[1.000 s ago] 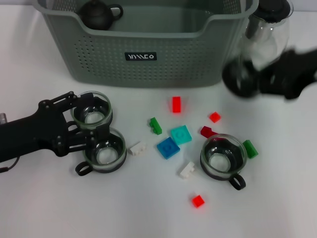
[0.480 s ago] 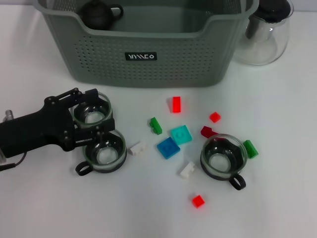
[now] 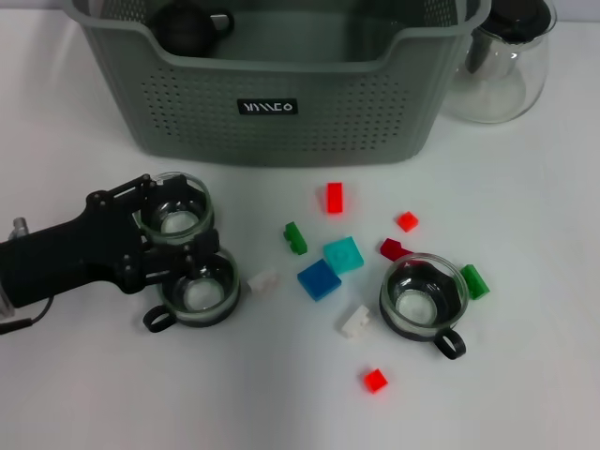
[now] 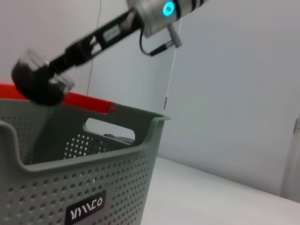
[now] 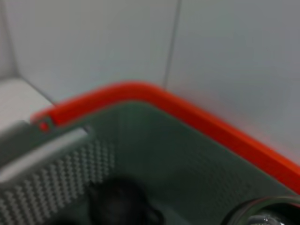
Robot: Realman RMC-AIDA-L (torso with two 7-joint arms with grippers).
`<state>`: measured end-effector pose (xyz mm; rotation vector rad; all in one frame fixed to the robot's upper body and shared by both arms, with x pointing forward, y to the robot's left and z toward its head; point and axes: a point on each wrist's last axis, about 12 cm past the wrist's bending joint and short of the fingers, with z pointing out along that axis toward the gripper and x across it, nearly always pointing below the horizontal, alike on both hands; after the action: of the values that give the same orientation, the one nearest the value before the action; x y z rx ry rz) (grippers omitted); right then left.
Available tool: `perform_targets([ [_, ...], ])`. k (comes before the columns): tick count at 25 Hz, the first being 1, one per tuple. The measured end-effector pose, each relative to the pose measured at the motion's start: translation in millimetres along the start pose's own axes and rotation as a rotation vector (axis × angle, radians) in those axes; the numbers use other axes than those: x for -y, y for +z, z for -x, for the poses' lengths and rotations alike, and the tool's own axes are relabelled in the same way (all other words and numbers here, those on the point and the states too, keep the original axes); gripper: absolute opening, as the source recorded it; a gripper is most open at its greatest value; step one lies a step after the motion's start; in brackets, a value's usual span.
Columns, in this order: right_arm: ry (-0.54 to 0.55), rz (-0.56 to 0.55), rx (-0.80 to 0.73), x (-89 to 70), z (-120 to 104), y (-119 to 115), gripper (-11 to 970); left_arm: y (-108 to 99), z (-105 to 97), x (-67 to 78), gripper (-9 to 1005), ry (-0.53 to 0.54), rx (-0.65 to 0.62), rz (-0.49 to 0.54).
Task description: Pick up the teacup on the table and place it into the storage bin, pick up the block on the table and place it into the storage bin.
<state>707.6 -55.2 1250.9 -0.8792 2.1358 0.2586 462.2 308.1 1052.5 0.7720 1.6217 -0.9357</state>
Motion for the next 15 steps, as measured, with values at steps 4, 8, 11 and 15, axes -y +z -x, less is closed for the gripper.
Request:
perform_targets([
  [4, -0.019, -0.046, -0.068, -1.0, -15, 15, 62, 1, -3, 1.1, 859, -0.011, -0.001, 0.006],
  [8, -0.018, -0.047, -0.122, 0.7, -34, 22, 62, 3, -7, 0.3, 859, -0.027, -0.017, 0.024],
  [11, -0.019, -0.043, -0.151, 2.7, -48, 26, 62, 4, -8, 0.6, 859, -0.03, -0.019, 0.022],
  [15, -0.008, -0.041, -0.172, 5.1, -57, 27, 63, 6, -8, 0.5, 858, -0.029, -0.019, 0.019],
])
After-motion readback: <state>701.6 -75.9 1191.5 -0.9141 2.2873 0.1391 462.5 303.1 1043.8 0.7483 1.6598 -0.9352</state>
